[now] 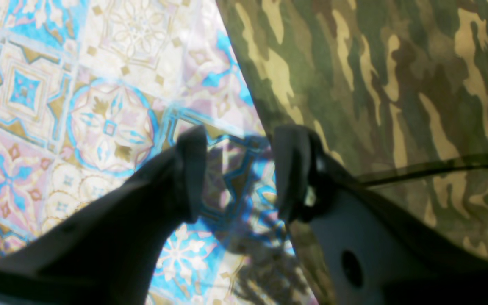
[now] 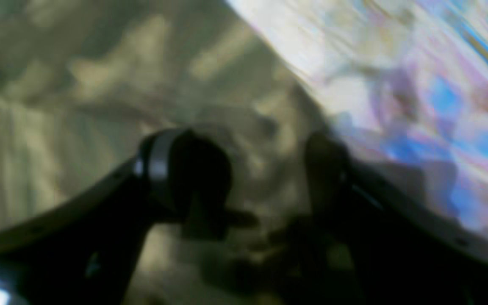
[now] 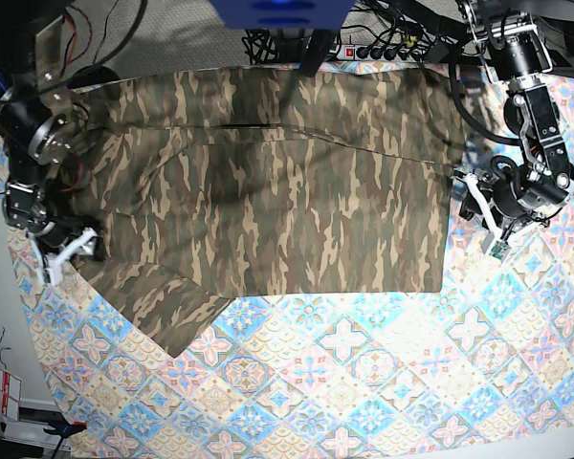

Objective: Fold the T-shirt properly
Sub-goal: 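Lower the right gripper onto the shirt's side edge and grasp it, then lower the left gripper onto the opposite side edge and grasp it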

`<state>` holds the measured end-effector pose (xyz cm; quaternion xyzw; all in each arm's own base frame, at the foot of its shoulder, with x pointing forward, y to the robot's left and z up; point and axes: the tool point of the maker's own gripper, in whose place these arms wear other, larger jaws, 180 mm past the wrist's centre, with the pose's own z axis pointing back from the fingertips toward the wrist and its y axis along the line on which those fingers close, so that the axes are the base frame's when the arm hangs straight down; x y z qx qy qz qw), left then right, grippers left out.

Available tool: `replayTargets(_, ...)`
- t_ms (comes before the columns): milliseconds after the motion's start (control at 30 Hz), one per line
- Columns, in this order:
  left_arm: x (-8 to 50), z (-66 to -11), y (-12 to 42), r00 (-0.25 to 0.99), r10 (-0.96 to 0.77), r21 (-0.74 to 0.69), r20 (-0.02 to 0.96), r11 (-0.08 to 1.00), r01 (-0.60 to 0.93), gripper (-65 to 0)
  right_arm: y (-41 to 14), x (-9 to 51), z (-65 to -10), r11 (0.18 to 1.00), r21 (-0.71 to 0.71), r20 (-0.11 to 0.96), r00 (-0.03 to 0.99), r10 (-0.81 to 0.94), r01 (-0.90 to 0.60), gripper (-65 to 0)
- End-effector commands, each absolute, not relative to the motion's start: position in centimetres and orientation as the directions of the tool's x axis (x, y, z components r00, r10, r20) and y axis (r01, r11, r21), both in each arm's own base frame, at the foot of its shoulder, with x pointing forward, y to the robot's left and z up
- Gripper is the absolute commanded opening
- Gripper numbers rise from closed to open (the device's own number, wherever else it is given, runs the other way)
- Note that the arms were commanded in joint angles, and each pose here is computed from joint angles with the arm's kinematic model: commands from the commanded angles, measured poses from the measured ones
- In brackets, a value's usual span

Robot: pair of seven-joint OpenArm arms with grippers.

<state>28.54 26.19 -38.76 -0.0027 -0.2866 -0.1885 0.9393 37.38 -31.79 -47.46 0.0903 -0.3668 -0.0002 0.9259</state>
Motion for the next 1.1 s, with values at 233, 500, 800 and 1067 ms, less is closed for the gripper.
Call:
replayTargets(233,30.0,-37.1,26.5,0.73,-0.356,0.127,0.584,0.928,0.351,-38.8,-24.7,36.3,-50.4,0.953,0.221,0.611,0.791,0.03,-0.206,-24.8)
replayTargets(500,30.5,-37.6,26.6,0.739,-0.338,0.107,0.582,0.933,0.343,-38.8,-24.4,35.6,-51.0,0.95,0.22,0.567,0.821,0.06,-0.221,-26.8)
replayTargets(800,30.6,-37.5,26.7,0.739,-0.335,0.106,0.585,0.935,0.339,-38.8,-24.5,35.4,-51.1,0.951,0.218,0.562,0.825,0.063,-0.221,-52.4)
replayTargets(1067,34.9,-36.0,27.3,0.721,-0.28,0.076,0.634,0.95,0.303,-38.8,-24.6,35.4,-51.1,0.951,0.217,0.561,0.826,0.064,-0.22,-57.5)
